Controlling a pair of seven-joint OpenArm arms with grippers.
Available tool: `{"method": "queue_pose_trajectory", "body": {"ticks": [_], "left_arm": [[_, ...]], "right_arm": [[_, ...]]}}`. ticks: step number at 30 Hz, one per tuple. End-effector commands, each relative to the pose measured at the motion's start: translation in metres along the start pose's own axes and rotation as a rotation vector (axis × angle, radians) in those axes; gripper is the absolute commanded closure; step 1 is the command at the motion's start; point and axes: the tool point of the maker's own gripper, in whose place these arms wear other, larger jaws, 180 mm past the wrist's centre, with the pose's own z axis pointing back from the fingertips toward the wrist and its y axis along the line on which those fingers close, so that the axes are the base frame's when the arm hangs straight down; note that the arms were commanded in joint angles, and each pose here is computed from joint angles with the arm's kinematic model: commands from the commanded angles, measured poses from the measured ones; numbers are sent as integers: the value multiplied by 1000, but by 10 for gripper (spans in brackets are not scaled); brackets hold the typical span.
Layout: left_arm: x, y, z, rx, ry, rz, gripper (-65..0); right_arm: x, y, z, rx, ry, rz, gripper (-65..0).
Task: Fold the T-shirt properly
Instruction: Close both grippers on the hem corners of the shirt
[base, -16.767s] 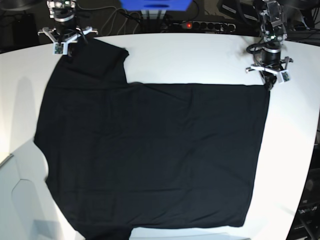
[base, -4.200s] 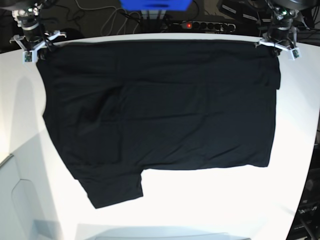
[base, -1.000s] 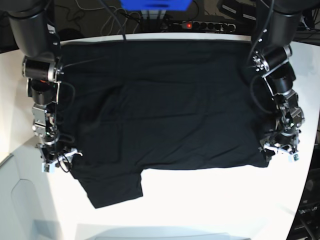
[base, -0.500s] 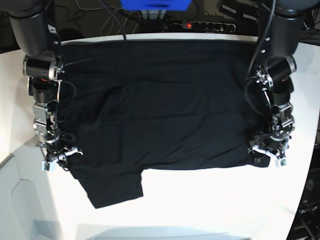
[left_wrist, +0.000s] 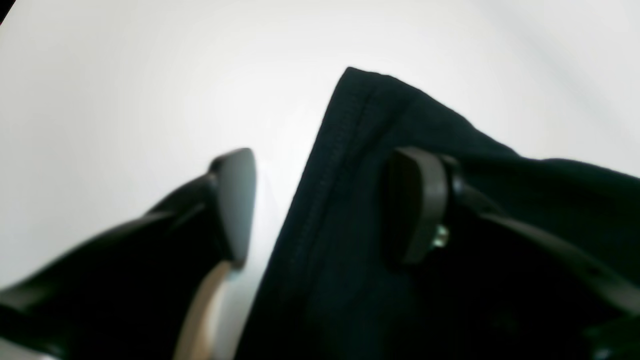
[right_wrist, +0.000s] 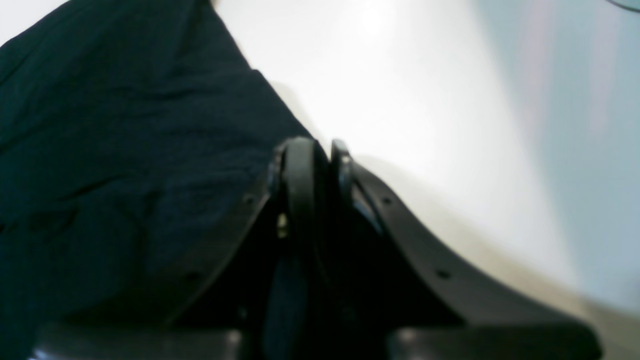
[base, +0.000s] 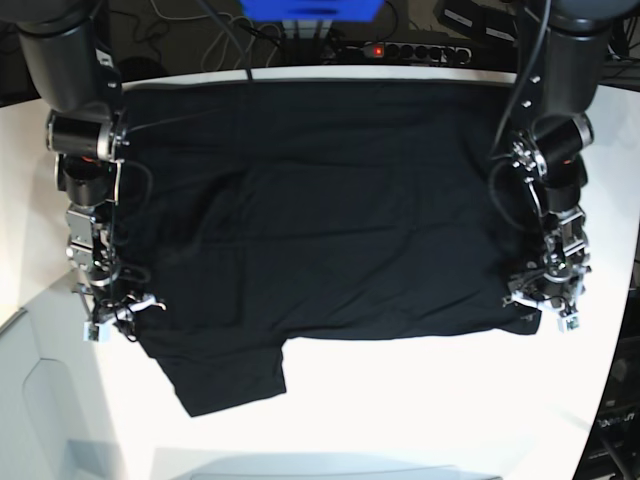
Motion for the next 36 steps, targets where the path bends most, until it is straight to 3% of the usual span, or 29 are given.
{"method": "queue_pose_trajectory", "body": {"ticks": [1,5,11,16,25,36], "left_arm": [[21,3,0,7,-39,1,-345],[3,2,-1,3,-2,7,-252],[-2,1,-1,1,10,10,-172],[-3,1,-1,1,11,10,-10],[-3,-7,-2,-11,10,17,0],[12,-1,4,6,-35,-12,0]], "right_arm": [[-21,1,1,2,107,18,-48],[-21,1,1,2,106,18,-49],[-20,1,1,2,104,18,-49],[-20,1,1,2,104,18,-49],[-12,-1,0,-1,82,11,-47],[39,13,20,37,-112,116,-47]]}}
